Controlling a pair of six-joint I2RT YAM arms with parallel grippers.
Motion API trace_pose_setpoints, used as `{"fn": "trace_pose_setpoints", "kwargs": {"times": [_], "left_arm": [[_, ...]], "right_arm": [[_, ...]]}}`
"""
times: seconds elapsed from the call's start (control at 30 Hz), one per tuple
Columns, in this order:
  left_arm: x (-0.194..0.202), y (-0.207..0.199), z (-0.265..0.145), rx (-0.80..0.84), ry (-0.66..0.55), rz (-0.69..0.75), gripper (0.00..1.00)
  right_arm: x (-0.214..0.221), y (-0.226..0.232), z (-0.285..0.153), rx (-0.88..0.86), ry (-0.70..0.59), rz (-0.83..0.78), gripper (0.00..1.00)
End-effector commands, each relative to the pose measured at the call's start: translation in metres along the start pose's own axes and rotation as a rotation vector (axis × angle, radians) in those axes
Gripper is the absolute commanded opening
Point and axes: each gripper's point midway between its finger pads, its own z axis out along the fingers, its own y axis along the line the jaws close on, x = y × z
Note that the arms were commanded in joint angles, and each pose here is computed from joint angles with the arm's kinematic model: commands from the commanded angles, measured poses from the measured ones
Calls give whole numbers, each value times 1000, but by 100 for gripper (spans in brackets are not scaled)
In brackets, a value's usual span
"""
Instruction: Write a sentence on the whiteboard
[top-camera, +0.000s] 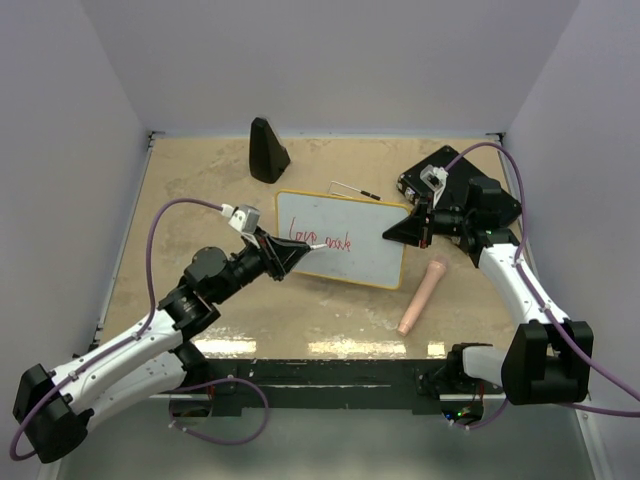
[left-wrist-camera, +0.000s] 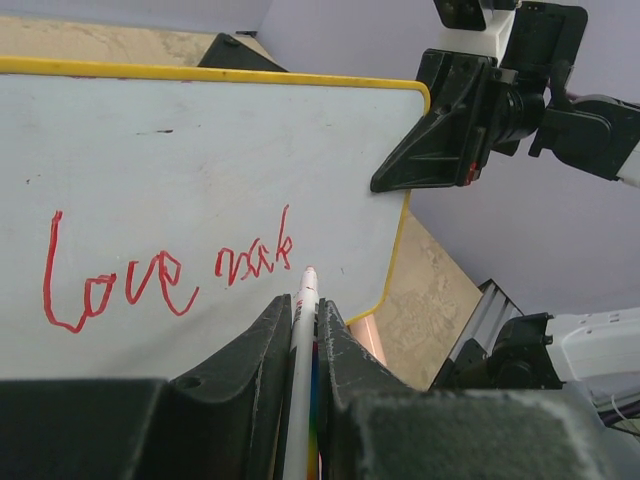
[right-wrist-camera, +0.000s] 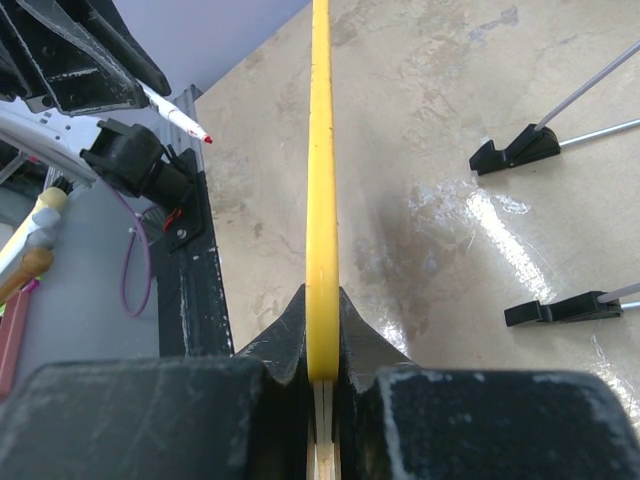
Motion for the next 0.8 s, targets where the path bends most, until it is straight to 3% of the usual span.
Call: {"fn": "trace_pose_setpoints", "kwargs": {"times": [0.0,0.77], "left_arm": [[-14,-2,-2,10,-77,-24,0],[0,-2,-4,54,-67,-30,0]], "right_arm": [[-9,19,-2,-72,-17,-73,0],[-7,20,-3,-79,-17,-75,0]]}}
